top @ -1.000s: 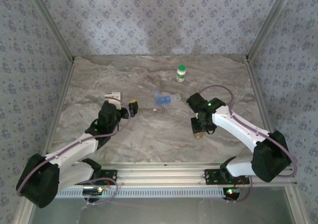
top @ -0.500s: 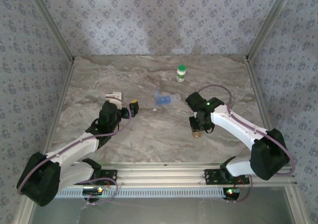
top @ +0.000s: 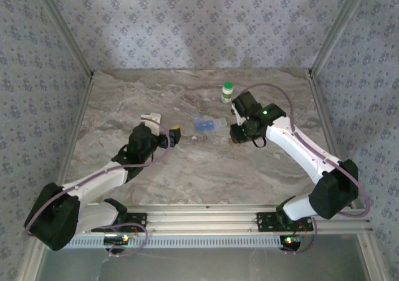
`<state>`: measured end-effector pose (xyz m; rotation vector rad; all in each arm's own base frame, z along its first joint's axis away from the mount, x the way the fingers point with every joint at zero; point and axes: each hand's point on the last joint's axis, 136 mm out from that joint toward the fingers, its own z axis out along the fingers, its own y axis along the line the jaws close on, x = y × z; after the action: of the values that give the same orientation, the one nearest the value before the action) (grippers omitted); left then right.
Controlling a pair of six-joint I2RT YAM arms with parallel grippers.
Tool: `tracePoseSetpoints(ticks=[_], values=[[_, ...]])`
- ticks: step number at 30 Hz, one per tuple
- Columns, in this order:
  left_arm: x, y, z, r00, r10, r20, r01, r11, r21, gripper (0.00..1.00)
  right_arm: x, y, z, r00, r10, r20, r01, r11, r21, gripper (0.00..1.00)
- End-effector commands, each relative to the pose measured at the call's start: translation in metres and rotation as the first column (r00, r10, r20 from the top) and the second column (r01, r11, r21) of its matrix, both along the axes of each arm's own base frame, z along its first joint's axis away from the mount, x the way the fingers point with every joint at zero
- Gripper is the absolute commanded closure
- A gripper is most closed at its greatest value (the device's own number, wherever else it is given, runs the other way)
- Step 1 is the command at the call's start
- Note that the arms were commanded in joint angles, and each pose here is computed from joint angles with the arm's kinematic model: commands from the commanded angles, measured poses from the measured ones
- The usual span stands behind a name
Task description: Sort the pills into containers
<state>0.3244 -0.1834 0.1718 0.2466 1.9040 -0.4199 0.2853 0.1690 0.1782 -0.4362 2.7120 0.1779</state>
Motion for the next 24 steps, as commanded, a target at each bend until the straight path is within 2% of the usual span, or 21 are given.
tracePoseSetpoints(ticks=[1,2,5,6,7,10,14,20,24], values=[[-0.002,-0.035,0.030,0.974,-0.191,0.123,0.191,0.981,0.016,0.01,0.019,0.017,0.019,0.993,0.111,0.049,-0.113,0.993,0.037,0.75],[-0.002,-0.043,0.034,0.959,-0.239,0.151,0.235,0.971,0.039,0.01,0.026,0.022,0.024,0.990,0.125,0.060,-0.128,0.990,0.052,0.77],[0.005,-0.052,0.037,0.939,-0.277,0.206,0.263,0.960,0.094,0.00,0.036,0.038,0.040,0.979,0.183,0.090,-0.193,0.975,0.115,0.77],[0.002,-0.060,0.036,0.917,-0.330,0.225,0.308,0.943,0.128,0.01,0.037,0.044,0.045,0.973,0.207,0.099,-0.220,0.965,0.143,0.77],[-0.001,-0.066,0.035,0.895,-0.377,0.240,0.347,0.924,0.159,0.01,0.038,0.049,0.049,0.968,0.228,0.107,-0.243,0.956,0.165,0.77],[-0.022,-0.088,0.027,0.780,-0.565,0.269,0.510,0.823,0.251,0.00,0.038,0.060,0.057,0.954,0.270,0.132,-0.293,0.934,0.203,0.77],[-0.035,-0.103,0.027,0.689,-0.665,0.287,0.605,0.747,0.275,0.01,0.025,0.080,0.067,0.925,0.346,0.160,-0.380,0.866,0.326,0.77],[-0.046,-0.114,0.032,0.610,-0.728,0.314,0.675,0.684,0.276,0.00,0.013,0.105,0.080,0.892,0.409,0.194,-0.451,0.765,0.460,0.76],[-0.047,-0.117,0.034,0.603,-0.734,0.312,0.689,0.676,0.259,0.03,0.010,0.113,0.089,0.880,0.424,0.212,-0.470,0.718,0.513,0.76]])
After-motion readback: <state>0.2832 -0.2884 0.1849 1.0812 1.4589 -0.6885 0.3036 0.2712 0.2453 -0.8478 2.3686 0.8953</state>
